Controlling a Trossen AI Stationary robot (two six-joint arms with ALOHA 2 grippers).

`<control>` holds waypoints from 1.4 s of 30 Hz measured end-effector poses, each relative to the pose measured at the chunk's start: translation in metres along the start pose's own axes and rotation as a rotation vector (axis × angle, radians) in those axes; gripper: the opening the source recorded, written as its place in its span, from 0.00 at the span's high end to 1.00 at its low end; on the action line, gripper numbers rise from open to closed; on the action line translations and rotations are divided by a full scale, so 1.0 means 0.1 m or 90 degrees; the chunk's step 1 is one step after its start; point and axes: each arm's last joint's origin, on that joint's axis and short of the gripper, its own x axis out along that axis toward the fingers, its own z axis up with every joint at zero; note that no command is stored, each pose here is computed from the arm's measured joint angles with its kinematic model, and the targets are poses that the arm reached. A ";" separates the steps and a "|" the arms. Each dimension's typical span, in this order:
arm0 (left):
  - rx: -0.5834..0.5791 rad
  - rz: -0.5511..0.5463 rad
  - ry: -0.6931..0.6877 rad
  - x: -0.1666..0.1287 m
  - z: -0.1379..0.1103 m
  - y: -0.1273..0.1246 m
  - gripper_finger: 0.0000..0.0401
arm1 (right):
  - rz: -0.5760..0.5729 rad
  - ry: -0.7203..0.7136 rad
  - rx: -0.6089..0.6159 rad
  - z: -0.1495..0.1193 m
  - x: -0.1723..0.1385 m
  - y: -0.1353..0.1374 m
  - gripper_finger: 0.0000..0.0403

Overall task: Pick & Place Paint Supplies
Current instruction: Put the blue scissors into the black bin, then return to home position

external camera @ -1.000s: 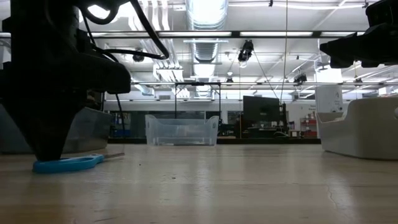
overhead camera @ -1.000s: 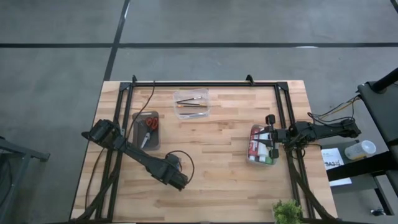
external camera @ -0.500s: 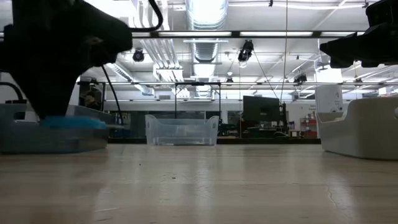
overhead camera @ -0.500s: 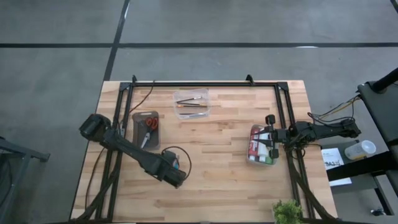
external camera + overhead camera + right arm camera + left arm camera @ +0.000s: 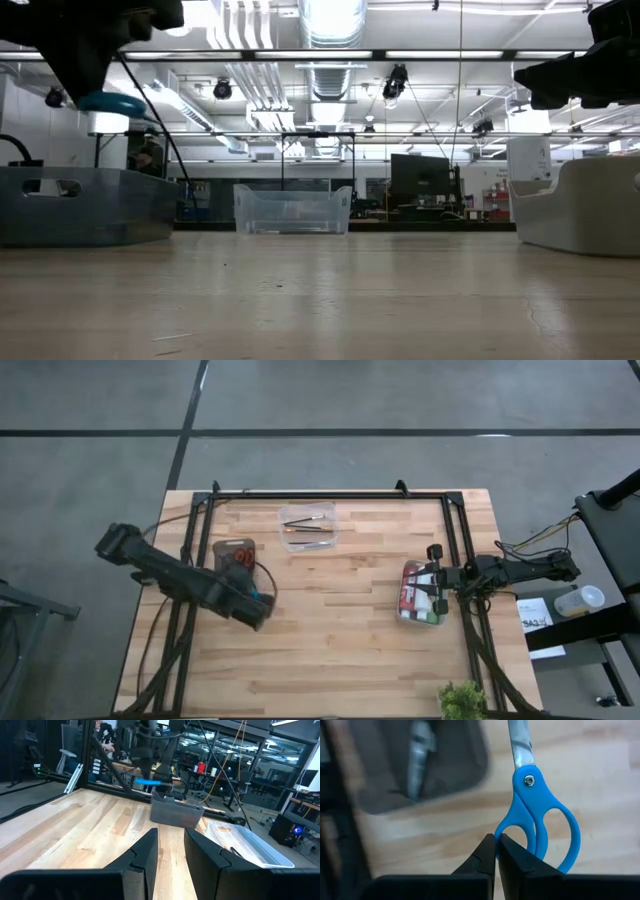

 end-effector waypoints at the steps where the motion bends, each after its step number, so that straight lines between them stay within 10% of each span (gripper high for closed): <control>1: -0.012 0.004 -0.007 -0.05 0.04 0.06 0.97 | 0.000 0.000 0.000 0.00 0.00 0.00 0.77; 20: -0.033 0.175 -0.036 0.18 0.72 0.50 0.97 | 0.000 0.000 0.000 0.00 0.00 0.00 0.77; 42: -0.019 0.127 0.045 0.94 0.81 0.61 0.90 | 0.000 0.000 0.000 0.00 0.00 0.00 0.77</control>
